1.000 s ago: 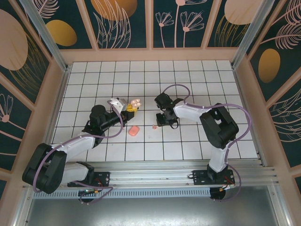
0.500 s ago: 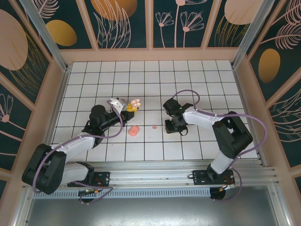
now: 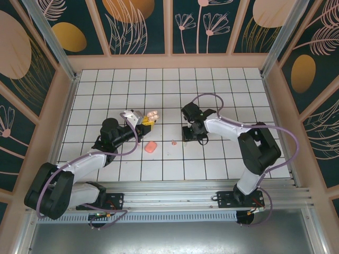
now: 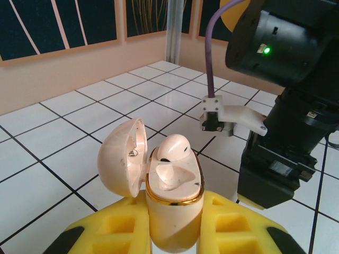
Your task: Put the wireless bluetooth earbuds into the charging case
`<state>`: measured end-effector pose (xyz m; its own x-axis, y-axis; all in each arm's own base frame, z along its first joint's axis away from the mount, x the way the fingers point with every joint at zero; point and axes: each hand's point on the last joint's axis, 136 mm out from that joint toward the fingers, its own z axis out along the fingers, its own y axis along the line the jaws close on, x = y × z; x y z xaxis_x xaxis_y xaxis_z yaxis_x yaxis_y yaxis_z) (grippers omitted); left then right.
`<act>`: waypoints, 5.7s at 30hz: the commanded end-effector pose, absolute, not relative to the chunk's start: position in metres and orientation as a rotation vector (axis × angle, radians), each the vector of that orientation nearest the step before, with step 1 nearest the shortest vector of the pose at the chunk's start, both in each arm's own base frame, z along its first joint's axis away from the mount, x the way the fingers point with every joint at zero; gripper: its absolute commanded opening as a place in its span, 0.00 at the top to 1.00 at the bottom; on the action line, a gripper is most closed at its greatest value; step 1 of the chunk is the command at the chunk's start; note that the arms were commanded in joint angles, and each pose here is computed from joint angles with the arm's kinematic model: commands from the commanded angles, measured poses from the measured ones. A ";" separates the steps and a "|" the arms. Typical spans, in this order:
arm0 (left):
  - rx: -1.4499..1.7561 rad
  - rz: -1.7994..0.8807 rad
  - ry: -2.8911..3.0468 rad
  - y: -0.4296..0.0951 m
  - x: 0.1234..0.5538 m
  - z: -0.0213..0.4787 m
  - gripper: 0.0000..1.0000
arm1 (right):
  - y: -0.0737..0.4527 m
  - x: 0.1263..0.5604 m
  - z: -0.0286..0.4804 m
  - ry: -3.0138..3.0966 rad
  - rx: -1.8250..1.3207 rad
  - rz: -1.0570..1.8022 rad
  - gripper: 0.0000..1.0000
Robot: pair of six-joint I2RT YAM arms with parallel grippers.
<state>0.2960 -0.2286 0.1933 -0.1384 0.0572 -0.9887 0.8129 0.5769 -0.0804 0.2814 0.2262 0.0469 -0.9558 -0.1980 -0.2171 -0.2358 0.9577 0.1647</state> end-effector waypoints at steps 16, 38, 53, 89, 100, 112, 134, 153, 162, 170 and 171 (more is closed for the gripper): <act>0.754 -0.765 1.547 -0.230 0.296 0.208 0.91 | 0.239 0.284 0.021 2.963 -0.437 0.124 0.65; 0.757 -0.755 1.553 -0.228 0.294 0.206 0.91 | 0.232 0.281 0.043 2.931 -0.272 0.124 0.60; 0.755 -0.752 1.549 -0.226 0.292 0.207 0.91 | 0.224 0.272 0.041 2.942 0.008 0.202 0.61; 0.758 -0.747 1.553 -0.226 0.291 0.205 0.92 | 0.250 0.281 0.022 2.923 -0.084 0.322 0.67; 0.758 -0.744 1.554 -0.226 0.292 0.205 0.92 | 0.251 0.285 0.024 2.904 -0.097 0.304 0.72; 0.759 -0.742 1.553 -0.226 0.292 0.206 0.92 | 0.245 0.276 0.025 2.929 -0.083 0.239 0.63; 0.770 -0.767 1.542 -0.229 0.291 0.204 0.92 | 0.245 0.282 0.044 2.815 -0.061 0.303 0.81; 0.924 -1.024 1.326 -0.258 0.264 0.212 0.92 | 0.292 0.284 0.256 1.865 -0.472 0.901 0.84; 0.978 -1.079 1.294 -0.265 0.258 0.214 0.92 | 0.329 0.252 0.301 1.579 -0.770 1.042 0.84; 0.967 -1.093 1.289 -0.265 0.256 0.220 0.92 | 0.356 0.235 0.297 1.523 -0.907 1.047 0.84; 0.968 -1.096 1.287 -0.265 0.255 0.221 0.92 | 0.358 0.235 0.296 1.525 -0.913 1.043 0.84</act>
